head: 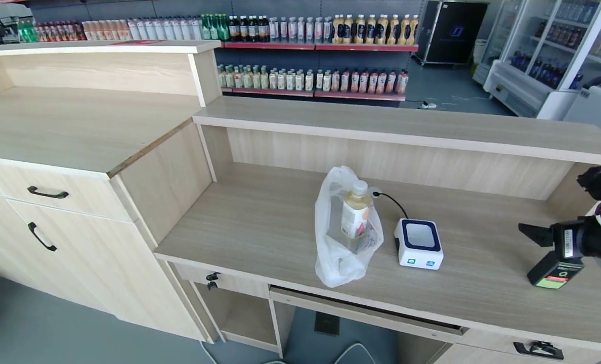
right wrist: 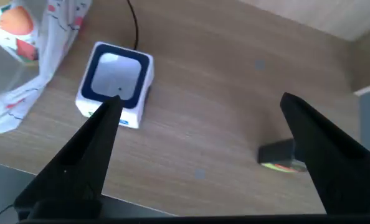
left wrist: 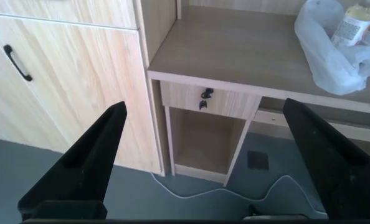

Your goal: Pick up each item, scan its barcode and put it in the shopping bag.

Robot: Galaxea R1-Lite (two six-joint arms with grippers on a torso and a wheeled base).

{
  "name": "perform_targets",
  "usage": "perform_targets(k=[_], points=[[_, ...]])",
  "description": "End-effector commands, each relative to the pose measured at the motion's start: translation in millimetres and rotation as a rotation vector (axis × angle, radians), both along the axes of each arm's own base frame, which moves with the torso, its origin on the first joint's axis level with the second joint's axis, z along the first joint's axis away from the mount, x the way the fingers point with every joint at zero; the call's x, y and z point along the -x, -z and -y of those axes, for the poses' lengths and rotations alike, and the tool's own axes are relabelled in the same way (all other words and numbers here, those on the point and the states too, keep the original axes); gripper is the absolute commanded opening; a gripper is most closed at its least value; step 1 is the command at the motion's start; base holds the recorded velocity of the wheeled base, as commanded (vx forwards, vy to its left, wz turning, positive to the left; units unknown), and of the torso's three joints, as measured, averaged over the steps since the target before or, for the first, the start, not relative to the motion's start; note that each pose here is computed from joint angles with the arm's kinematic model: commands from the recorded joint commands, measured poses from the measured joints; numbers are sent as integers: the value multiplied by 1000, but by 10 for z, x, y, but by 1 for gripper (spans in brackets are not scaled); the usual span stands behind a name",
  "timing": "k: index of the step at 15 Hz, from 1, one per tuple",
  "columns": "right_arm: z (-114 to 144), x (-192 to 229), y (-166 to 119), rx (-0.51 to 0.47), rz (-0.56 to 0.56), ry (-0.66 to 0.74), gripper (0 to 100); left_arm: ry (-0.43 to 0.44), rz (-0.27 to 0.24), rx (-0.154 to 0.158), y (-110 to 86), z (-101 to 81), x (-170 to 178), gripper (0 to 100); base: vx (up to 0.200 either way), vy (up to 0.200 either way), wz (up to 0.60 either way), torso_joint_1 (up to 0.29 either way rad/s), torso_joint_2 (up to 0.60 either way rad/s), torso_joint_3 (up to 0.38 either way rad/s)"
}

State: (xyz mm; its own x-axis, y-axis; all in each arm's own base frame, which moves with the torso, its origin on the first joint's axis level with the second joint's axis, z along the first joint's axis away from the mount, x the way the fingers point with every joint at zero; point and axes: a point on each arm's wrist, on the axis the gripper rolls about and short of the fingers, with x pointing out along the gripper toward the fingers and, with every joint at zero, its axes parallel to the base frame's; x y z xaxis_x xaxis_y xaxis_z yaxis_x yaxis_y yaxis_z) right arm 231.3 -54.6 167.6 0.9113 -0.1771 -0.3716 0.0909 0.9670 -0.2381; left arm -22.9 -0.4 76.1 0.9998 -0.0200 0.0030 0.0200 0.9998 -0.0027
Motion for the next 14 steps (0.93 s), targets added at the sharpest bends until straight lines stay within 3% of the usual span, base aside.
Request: perform_targets(k=[1, 3, 6, 8, 11, 14], points=[[377, 452, -86, 28, -59, 306, 100, 0, -1, 0, 0, 0, -1, 100, 0, 0, -600, -183, 349, 163], [593, 403, 28, 4, -82, 396, 100, 0, -1, 0, 0, 0, -1, 100, 0, 0, -300, -195, 371, 171], [825, 109, 317, -8, -111, 414, 100, 0, -1, 0, 0, 0, -1, 100, 0, 0, 0, -42, 80, 37], [1001, -180, 499, 29, -107, 395, 100, 0, -1, 0, 0, 0, -1, 100, 0, 0, 0, 0, 0, 0], [1223, -345, 786, 140, -233, 346, 100, 0, -1, 0, 0, 0, -1, 100, 0, 0, 0, 0, 0, 0], [1331, -533, 944, 211, -252, 296, 100, 0, -1, 0, 0, 0, -1, 100, 0, 0, 0, 0, 0, 0]])
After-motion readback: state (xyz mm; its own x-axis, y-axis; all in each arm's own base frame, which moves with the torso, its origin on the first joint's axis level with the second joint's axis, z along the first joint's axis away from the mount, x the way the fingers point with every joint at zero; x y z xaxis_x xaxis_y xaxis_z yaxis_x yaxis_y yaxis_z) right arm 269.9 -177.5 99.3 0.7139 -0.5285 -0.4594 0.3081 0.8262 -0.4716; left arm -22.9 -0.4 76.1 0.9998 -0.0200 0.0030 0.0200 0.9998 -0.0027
